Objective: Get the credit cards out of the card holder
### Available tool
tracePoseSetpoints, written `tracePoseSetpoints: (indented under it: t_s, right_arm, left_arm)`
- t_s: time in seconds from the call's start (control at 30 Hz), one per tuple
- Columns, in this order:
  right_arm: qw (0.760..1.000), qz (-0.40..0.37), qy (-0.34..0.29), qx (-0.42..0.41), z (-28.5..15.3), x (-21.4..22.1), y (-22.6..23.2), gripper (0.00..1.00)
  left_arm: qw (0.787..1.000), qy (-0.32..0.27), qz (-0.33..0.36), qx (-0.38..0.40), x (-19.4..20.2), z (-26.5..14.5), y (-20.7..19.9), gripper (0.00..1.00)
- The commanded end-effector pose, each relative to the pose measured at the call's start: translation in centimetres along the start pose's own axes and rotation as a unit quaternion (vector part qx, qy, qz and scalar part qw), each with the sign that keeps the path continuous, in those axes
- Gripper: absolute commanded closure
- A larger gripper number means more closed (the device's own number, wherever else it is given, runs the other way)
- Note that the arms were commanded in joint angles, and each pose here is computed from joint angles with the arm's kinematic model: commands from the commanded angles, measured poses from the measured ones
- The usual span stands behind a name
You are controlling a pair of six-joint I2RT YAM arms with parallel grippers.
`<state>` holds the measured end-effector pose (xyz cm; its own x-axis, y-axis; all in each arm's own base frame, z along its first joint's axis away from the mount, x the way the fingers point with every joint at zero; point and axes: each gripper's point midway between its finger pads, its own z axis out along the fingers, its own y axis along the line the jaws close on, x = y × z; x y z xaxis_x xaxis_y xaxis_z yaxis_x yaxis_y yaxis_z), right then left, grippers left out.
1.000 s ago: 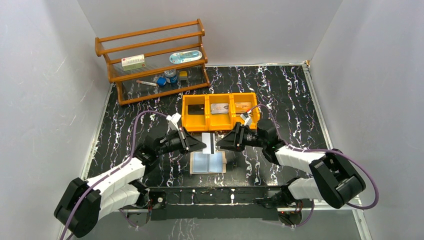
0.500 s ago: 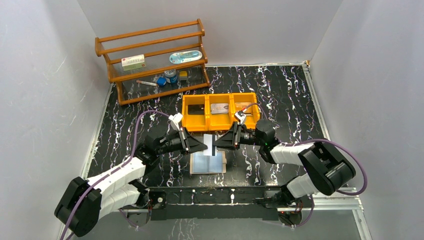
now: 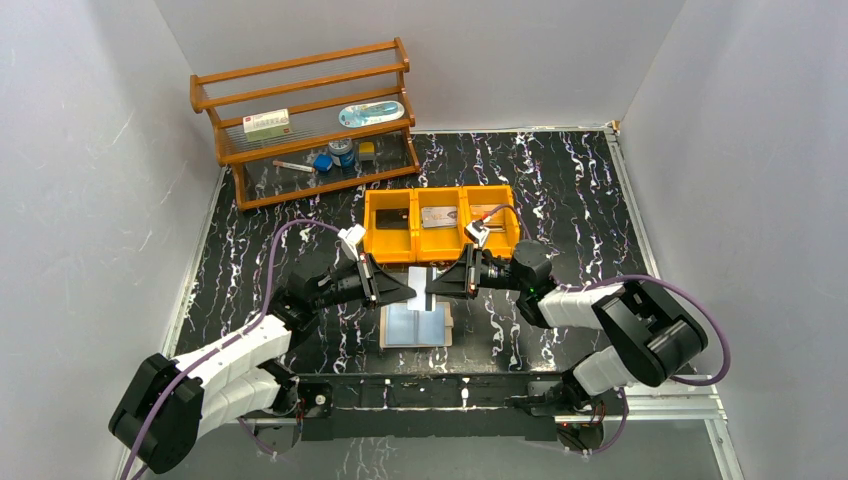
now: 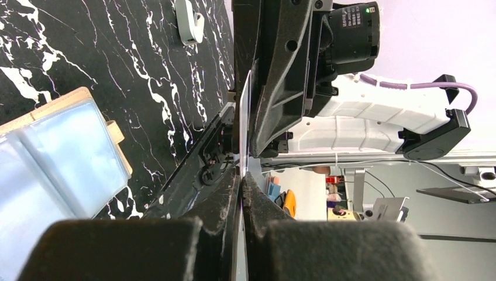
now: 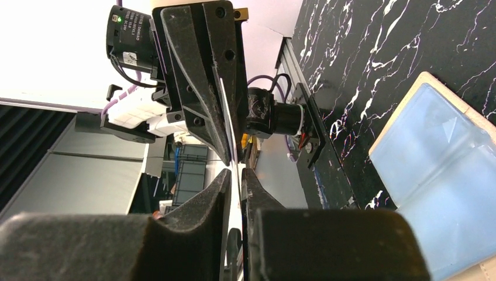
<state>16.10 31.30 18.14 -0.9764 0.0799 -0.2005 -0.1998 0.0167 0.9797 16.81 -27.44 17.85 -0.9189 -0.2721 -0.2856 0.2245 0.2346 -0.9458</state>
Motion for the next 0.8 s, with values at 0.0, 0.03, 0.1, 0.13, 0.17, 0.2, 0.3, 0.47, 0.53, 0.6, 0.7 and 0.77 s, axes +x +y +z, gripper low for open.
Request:
tracePoseSetpoints:
  t_s: [0.0,0.03,0.1,0.13,0.17,0.2,0.3,0.47,0.53,0.6,0.7,0.77]
  right_arm:
    - [0.999,-0.029,0.019,-0.038,0.1,0.7,1.7,0.83]
    - [0.999,-0.027,0.021,-0.038,0.2,0.7,1.7,0.85]
    - [0.999,-0.024,0.021,-0.041,0.2,0.7,1.6,0.92]
    - [0.999,-0.024,0.021,-0.044,0.1,0.7,1.7,0.98]
    - [0.998,-0.025,0.021,-0.047,0.1,0.8,1.7,1.0]
    - [0.998,-0.025,0.02,-0.046,0.0,0.8,1.6,1.0]
    - [0.999,-0.026,0.014,-0.041,0.0,0.8,1.4,1.0]
    - [0.999,-0.025,-0.011,0.029,-0.2,0.2,-1.0,1.0]
    - [0.997,-0.035,-0.023,0.065,-0.4,-0.2,-1.9,1.0]
    - [0.992,-0.052,-0.038,0.104,-0.7,-0.9,-2.6,1.0]
    - [0.979,-0.089,-0.067,0.171,-1.7,-2.3,-3.5,1.0]
    - [0.964,-0.118,-0.095,0.22,-2.8,-3.6,-3.5,1.0]
  left_arm:
    - [1.0,-0.009,0.014,0.015,-0.3,-0.1,-0.5,1.0]
    - [1.0,-0.012,0.016,0.017,-0.4,-0.1,-0.6,1.0]
    - [1.0,-0.006,0.021,0.022,-0.4,0.0,-0.9,1.0]
    - [0.999,-0.004,0.026,0.023,-0.4,0.0,-1.0,1.0]
    - [0.999,-0.003,0.027,0.022,-0.4,0.0,-0.9,1.0]
    - [0.999,-0.002,0.028,0.017,-0.3,0.0,-0.7,0.94]
    - [0.999,-0.002,0.028,-0.019,-0.1,-0.3,0.6,0.63]
    - [0.993,-0.009,0.055,-0.1,-0.4,-1.5,2.2,0.26]
    - [0.985,-0.02,0.069,-0.157,-0.9,-2.5,3.6,0.18]
    - [0.971,-0.031,0.086,-0.222,-1.6,-3.8,5.1,0.14]
    - [0.937,-0.057,0.122,-0.322,-3.3,-6.6,6.6,0.07]
    - [0.91,-0.068,0.15,-0.38,-4.4,-8.7,6.7,0.05]
